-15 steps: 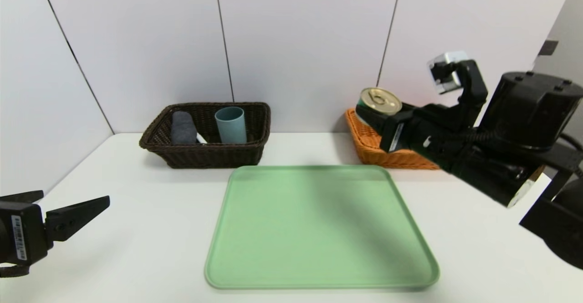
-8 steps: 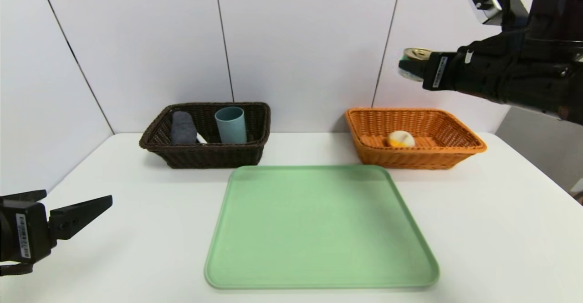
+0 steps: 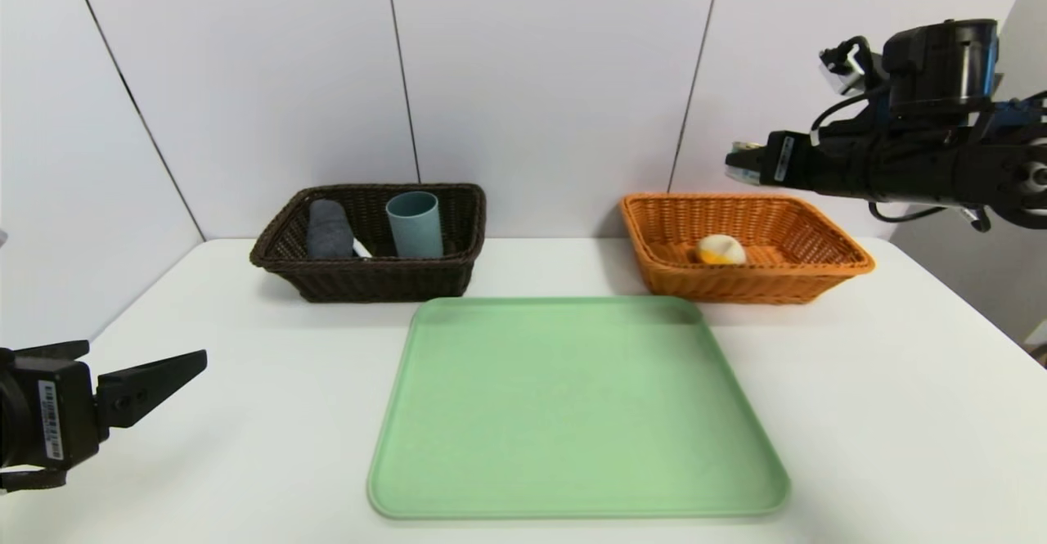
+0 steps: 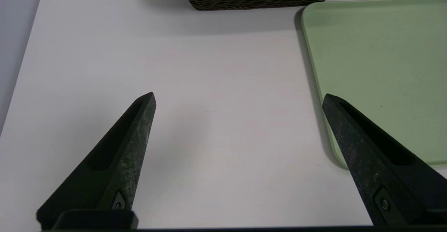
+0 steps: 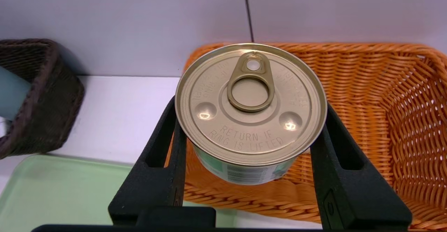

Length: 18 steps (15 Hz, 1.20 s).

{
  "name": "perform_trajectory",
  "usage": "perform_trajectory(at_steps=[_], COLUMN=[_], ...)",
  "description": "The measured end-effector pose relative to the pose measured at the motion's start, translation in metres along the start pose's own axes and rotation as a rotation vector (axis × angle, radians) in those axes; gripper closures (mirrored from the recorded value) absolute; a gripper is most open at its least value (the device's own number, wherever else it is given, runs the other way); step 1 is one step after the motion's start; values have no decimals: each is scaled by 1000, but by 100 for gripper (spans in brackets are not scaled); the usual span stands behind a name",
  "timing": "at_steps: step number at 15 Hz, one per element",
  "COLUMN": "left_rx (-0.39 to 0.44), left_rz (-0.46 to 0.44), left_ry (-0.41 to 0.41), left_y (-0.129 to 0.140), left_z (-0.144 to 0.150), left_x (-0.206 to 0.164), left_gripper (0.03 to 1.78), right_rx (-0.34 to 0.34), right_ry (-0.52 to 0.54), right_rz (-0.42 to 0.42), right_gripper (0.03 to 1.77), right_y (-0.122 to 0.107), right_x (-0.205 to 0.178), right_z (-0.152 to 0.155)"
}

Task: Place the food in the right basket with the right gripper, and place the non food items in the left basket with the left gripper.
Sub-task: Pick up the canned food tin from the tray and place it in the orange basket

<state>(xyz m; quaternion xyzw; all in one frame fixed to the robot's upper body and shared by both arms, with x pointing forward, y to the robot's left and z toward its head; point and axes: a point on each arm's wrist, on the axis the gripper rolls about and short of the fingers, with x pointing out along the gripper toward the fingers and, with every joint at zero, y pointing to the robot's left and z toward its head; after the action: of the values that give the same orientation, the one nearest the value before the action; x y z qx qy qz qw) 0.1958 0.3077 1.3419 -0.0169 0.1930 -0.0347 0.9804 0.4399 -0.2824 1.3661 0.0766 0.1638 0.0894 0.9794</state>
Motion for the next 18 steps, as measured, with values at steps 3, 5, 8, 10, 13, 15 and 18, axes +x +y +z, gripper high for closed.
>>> perform_trajectory(at_steps=[3, 5, 8, 10, 13, 15, 18], left_rx=[-2, -2, -4, -4, -3, -3, -3], left_rz=[2, 2, 3, 4, 3, 2, 1], left_ry=[-1, 0, -1, -1, -5, -7, -7], left_y=[0, 0, 0, 0, 0, 0, 0], left_z=[1, 1, 2, 2, 3, 3, 3], left_x=[1, 1, 1, 1, 0, 0, 0], left_gripper=[12, 12, 12, 12, 12, 12, 12], right_rx=[11, 13, 16, 18, 19, 20, 18], right_ry=[40, 55, 71, 80, 92, 97, 102], right_rz=[-23, -32, -41, -45, -50, -57, -77], right_gripper=[83, 83, 83, 83, 83, 83, 83], right_y=[-10, -14, -19, -21, -23, -26, -33], right_x=[21, 33, 47, 54, 60, 62, 67], right_z=[-9, -14, -18, -21, -25, -26, -29])
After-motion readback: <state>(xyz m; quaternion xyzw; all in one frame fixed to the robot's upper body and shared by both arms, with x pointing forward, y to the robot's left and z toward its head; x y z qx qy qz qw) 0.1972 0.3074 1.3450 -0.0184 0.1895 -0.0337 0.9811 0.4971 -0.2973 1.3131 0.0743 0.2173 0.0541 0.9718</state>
